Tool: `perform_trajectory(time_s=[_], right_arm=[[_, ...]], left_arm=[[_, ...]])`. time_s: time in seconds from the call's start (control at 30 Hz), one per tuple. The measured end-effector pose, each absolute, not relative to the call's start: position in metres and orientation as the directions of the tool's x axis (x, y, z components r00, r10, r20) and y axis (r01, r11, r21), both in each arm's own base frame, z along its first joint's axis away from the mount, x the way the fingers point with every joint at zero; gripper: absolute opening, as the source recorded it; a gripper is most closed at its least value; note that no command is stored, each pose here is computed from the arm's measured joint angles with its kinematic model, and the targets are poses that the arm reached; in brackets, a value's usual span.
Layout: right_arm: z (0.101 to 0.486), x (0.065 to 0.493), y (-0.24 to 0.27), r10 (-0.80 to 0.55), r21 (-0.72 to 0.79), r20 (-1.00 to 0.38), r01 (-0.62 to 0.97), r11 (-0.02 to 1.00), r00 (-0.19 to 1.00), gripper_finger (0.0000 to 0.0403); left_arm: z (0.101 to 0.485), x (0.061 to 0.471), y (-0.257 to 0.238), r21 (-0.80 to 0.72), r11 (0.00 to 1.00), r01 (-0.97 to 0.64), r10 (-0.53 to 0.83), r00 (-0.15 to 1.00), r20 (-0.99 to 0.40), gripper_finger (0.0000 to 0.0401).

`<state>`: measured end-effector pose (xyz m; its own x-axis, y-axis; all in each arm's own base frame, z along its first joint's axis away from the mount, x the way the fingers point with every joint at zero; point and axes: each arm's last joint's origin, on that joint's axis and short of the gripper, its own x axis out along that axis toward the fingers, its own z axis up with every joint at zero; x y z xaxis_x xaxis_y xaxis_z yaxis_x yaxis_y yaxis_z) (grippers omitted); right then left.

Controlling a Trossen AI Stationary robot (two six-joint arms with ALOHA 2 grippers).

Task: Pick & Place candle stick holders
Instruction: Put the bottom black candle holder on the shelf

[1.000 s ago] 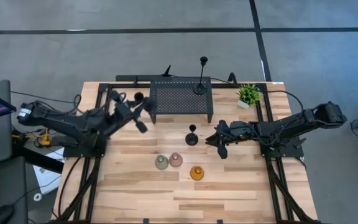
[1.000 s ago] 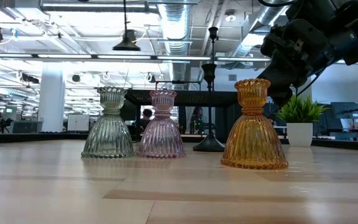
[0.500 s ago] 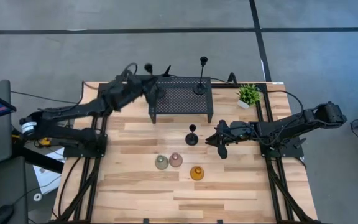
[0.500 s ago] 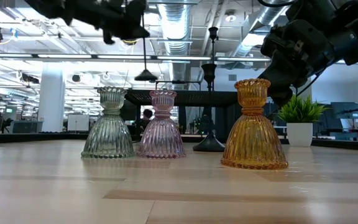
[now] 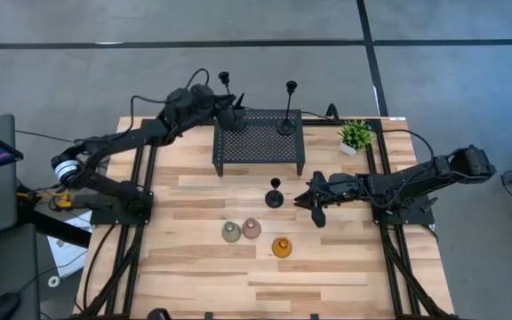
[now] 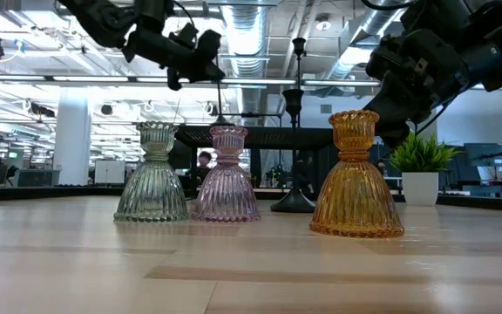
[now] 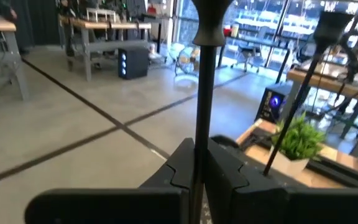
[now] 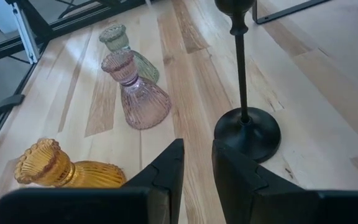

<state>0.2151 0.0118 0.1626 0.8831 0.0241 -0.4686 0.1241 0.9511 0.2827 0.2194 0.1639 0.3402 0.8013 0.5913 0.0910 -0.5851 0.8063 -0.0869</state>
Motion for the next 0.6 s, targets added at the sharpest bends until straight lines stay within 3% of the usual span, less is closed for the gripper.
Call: perform_trajectory(time_s=[0.6], right_arm=[[0.1622,0.2149,0.0118,0.024,0.282,-0.472,0.125,0.951,0.881,0.0075]], left_arm=[[0.3335,0.2176,0.1714,-0.082,0.768,-0.635,0.637,0.771,-0.003,0.0018]])
